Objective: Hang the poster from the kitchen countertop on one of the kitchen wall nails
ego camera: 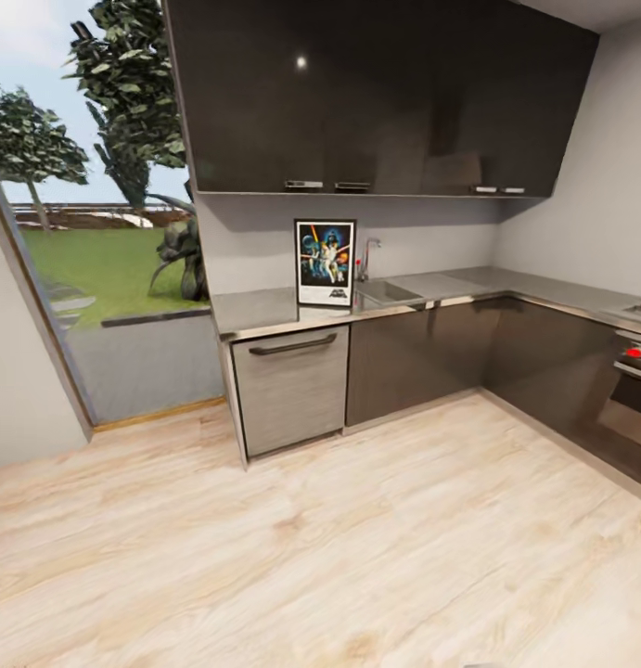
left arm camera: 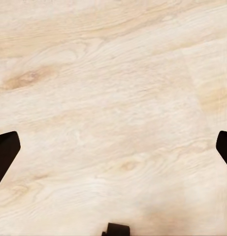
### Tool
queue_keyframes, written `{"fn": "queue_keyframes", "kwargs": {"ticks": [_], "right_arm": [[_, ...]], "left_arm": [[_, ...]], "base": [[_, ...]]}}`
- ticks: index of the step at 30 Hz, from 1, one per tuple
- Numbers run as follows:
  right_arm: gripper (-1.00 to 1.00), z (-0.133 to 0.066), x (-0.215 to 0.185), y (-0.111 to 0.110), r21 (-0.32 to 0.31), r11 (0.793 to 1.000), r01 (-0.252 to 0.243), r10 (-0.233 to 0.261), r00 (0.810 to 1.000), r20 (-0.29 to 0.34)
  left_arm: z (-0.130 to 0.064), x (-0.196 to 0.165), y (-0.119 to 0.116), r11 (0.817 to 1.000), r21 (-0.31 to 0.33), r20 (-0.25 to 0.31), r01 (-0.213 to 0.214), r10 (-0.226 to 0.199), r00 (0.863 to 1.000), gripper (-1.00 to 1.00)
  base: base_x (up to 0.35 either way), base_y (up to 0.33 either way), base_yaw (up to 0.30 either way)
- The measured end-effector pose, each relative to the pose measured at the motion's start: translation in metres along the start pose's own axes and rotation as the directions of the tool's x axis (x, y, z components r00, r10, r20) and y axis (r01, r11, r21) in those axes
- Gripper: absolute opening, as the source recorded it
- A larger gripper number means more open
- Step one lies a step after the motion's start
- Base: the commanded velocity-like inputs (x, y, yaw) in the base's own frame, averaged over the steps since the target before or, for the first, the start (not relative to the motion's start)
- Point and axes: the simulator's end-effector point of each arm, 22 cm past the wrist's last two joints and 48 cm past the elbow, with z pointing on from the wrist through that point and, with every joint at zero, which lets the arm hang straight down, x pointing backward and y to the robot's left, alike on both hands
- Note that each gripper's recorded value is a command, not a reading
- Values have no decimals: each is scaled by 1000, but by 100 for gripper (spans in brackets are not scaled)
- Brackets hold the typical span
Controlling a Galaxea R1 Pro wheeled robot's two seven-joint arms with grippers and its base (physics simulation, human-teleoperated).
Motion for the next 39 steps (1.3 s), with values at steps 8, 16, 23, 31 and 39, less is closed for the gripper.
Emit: {"fn": "queue_keyframes", "kwargs": {"ticks": [8,16,23,31,39], "right_arm": [[100,0,0,0,0,1000,0,0,1000,0],[100,0,0,0,0,1000,-1,1,1000,0],[100,0,0,-1,1,1000,-2,2,1000,0],[100,0,0,-1,2,1000,-2,2,1000,0],[100,0,0,-1,2,1000,-2,2,1000,0]], "left_arm": [[0,0,0,1000,0,0,0,0,1000,100],[0,0,0,1000,1,0,0,0,1000,100],[0,0,-1,1000,1,0,0,0,1000,100],[0,0,-1,1000,1,0,0,0,1000,100],[0,0,0,1000,0,0,0,0,1000,100]], "base": [[314,-149,281],[300,-185,171],[291,-205,18],[289,-211,1],[299,-179,0]]}}
